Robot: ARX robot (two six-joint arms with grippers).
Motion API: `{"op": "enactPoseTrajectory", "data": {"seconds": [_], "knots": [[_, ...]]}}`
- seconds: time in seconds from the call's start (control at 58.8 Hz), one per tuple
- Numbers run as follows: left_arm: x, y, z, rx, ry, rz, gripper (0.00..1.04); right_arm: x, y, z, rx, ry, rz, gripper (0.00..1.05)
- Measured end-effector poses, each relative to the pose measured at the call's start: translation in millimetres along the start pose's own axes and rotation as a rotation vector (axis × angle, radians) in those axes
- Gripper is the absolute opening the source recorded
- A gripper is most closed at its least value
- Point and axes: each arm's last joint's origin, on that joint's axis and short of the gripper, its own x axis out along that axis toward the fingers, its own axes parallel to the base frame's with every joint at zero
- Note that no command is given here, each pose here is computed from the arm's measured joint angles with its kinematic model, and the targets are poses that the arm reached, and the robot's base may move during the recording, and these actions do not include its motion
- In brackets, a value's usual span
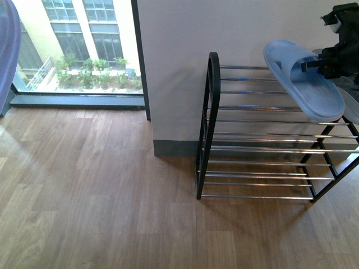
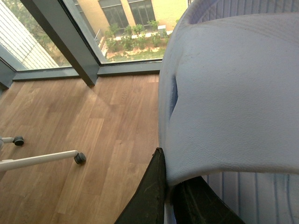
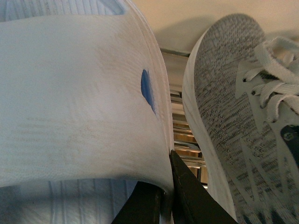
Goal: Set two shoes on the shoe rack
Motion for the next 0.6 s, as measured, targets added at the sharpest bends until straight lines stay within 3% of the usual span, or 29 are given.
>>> {"op": "enactPoseTrajectory", "data": {"seconds": [0.561, 0.595], "knots": [[0.0, 0.0, 0.0, 0.0, 0.0, 0.0, 0.02, 51.4, -9.2, -5.4, -0.004, 0.054, -0.1, 0.02], [0.0, 0.0, 0.0, 0.0, 0.0, 0.0, 0.02, 51.6, -10.4, -6.1, -0.002, 0.048, -0.097, 0.06]]}}
